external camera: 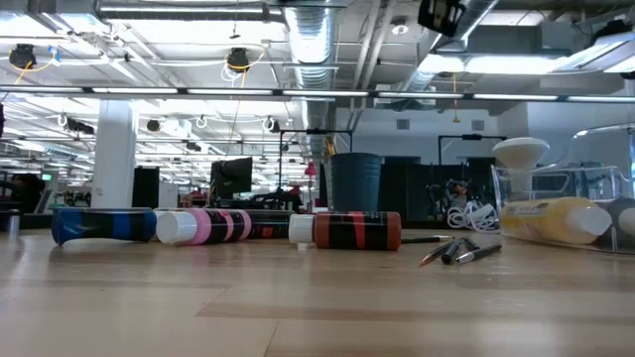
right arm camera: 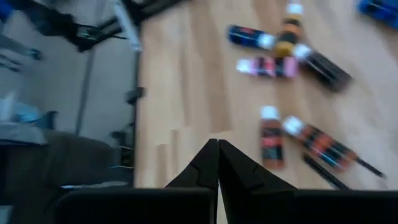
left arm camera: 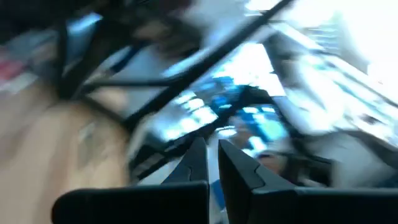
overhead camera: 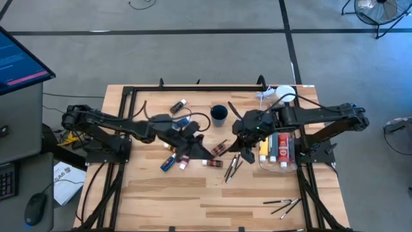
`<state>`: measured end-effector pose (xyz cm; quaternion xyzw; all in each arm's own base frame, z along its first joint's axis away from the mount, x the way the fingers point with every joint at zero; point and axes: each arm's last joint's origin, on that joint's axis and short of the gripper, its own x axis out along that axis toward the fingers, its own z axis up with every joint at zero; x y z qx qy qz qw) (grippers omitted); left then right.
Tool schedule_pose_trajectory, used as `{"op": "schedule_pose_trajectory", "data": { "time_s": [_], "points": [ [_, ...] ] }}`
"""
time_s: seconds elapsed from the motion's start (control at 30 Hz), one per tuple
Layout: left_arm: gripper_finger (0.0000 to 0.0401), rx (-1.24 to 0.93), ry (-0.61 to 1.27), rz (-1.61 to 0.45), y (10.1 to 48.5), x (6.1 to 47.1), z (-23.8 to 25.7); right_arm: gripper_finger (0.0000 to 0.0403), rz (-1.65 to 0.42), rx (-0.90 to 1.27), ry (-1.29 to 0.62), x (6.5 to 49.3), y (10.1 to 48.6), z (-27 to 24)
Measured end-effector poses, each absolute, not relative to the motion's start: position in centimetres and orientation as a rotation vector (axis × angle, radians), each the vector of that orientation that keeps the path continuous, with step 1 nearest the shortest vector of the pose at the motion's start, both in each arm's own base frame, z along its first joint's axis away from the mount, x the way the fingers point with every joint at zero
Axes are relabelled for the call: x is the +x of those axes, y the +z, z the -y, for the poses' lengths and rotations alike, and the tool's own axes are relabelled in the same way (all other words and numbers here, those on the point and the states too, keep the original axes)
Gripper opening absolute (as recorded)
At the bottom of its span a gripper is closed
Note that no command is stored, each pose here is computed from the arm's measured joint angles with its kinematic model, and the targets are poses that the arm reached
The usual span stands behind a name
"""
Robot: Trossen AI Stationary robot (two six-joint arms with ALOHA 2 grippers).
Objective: Pick & Place Paint Supplies
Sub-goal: Move the transparent bin to the bottom center of the table
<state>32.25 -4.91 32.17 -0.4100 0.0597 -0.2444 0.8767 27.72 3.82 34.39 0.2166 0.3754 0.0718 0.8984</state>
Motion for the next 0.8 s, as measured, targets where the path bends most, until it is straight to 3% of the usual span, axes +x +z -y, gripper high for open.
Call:
{"op": "schedule_pose_trajectory", "data": {
  "time_s": [0.17,0.4,0.8],
  "points": [
    [0.0001,-0.78,-0.615,-0.006,33.5,31.9,5.0,0.0,-0.689,0.447,0.2,28.2,35.1,-4.7],
    [0.0001,-0.852,-0.746,-0.239,32.2,31.8,5.5,0.0,-0.646,0.527,0.182,28.5,35.5,-4.6],
    [0.0001,-0.773,-0.928,-0.292,32.4,31.5,4.2,0.0,-0.333,0.694,0.238,29.9,38.4,-5.2]
  ]
}}
